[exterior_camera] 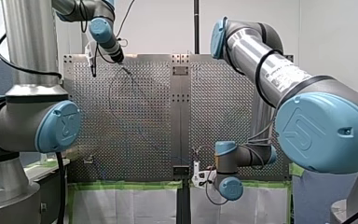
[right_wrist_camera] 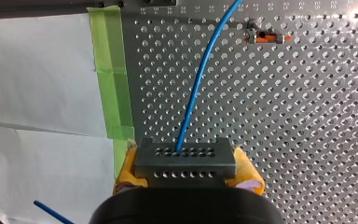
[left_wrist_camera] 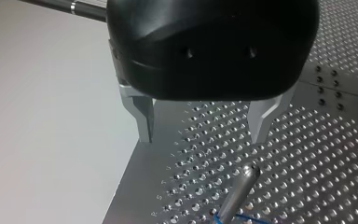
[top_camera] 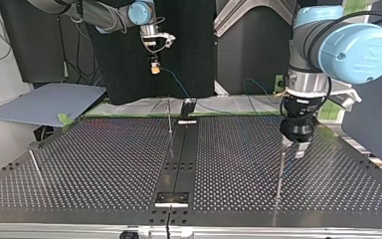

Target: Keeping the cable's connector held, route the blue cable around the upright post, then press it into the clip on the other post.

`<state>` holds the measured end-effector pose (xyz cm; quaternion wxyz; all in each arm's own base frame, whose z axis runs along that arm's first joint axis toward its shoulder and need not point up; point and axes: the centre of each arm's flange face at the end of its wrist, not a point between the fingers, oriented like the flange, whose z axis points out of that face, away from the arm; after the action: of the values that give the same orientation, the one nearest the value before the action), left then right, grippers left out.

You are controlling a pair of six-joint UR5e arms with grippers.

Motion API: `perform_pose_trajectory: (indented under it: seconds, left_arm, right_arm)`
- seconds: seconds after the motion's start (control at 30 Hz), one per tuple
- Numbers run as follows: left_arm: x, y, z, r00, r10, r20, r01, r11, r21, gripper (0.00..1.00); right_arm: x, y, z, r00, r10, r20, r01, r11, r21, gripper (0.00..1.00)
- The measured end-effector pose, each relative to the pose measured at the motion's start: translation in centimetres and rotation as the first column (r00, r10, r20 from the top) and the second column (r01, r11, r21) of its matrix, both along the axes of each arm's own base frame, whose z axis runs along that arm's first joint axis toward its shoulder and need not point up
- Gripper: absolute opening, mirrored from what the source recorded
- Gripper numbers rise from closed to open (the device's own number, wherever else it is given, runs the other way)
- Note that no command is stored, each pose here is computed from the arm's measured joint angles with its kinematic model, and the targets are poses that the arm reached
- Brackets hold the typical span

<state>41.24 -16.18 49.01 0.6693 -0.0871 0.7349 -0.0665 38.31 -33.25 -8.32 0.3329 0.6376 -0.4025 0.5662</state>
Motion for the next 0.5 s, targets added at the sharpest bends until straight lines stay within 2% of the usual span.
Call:
perform_pose_trajectory:
  seconds: [0.17, 0.33, 0.5]
  left_arm:
    - [-0.03, 0.09, 0.01, 1.0000, 0.009, -0.001, -0.009, 0.9986, 0.053, 1.00]
    - [-0.06, 0.08, 0.00, 1.0000, 0.009, -0.003, -0.008, 0.9943, 0.106, 1.00]
    - [-0.18, 0.15, -0.02, 0.9996, 0.026, -0.006, -0.025, 0.9906, 0.134, 1.00]
  right_arm:
    - [0.05, 0.07, 0.00, 1.0000, 0.002, -0.001, -0.002, 1.0000, 0.000, 0.00]
    - [0.11, 0.12, 0.00, 1.0000, 0.005, -0.002, -0.005, 1.0000, -0.001, 0.00]
    - [0.15, 0.16, 0.00, 1.0000, 0.006, -0.005, -0.006, 1.0000, -0.003, 0.00]
